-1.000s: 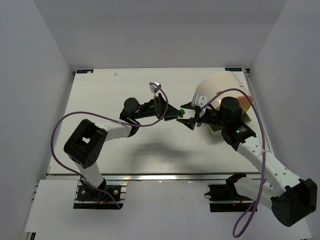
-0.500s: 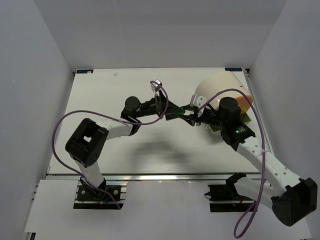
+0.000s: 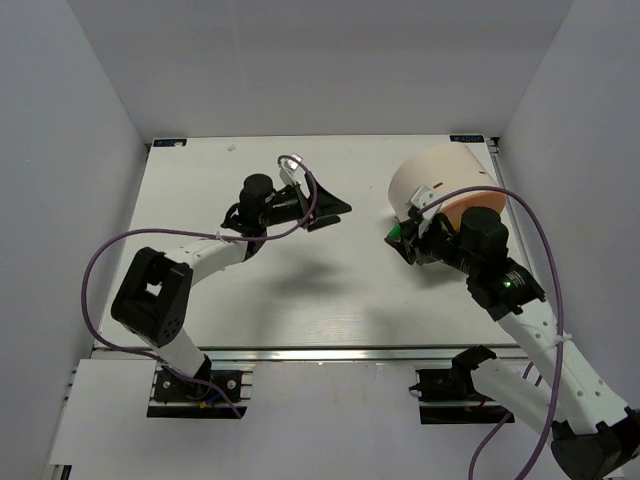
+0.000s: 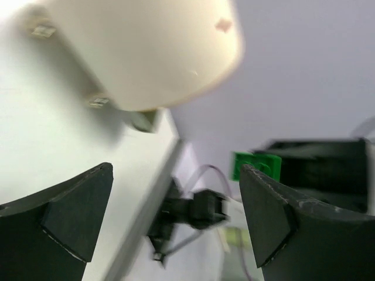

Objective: Sort the legos into containers by color

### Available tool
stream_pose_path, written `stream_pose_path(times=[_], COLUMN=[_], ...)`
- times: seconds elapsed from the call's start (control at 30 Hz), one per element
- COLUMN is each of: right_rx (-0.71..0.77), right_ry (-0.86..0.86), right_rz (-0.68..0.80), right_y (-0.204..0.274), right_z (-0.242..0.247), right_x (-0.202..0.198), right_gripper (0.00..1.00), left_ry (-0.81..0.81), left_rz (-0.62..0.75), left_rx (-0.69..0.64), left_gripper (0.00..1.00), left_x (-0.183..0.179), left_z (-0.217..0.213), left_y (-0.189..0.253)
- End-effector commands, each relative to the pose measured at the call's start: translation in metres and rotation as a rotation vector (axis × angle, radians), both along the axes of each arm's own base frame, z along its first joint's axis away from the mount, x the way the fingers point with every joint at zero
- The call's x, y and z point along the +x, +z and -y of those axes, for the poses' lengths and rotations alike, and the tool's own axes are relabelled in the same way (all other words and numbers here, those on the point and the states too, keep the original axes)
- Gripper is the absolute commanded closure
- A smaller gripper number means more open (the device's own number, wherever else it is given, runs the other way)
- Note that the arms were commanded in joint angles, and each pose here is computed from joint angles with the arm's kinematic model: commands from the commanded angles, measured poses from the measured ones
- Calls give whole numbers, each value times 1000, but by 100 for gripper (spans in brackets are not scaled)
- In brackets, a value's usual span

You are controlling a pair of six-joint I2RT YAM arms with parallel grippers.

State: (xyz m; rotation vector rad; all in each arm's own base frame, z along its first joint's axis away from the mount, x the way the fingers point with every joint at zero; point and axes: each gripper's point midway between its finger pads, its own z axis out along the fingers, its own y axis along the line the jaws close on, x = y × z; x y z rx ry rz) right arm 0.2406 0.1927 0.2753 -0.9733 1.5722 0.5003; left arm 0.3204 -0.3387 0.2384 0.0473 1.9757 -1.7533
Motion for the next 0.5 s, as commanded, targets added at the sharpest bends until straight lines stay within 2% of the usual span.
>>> stream_pose_path(times=[0.0, 0.07, 0.3, 0.47], right_rx=[-10, -38, -67, -73], right_ry=[-194, -272, -493, -608], right_rz=[-134, -189, -219, -197], right_y=[-11, -28, -62, -70], right_z=[33, 49, 86, 105], right_x=[-7, -7, 7, 20], right_gripper=[100, 100, 100, 100], left_ry=[142, 225, 373, 419], left_rz=[19, 49, 0, -40], left_rx=[278, 344, 640, 749], left_gripper=[2, 2, 2, 2], left_x=[20, 35, 50, 53], left_z=[-31, -48, -105, -132], left_y=[-25, -21, -51, -62])
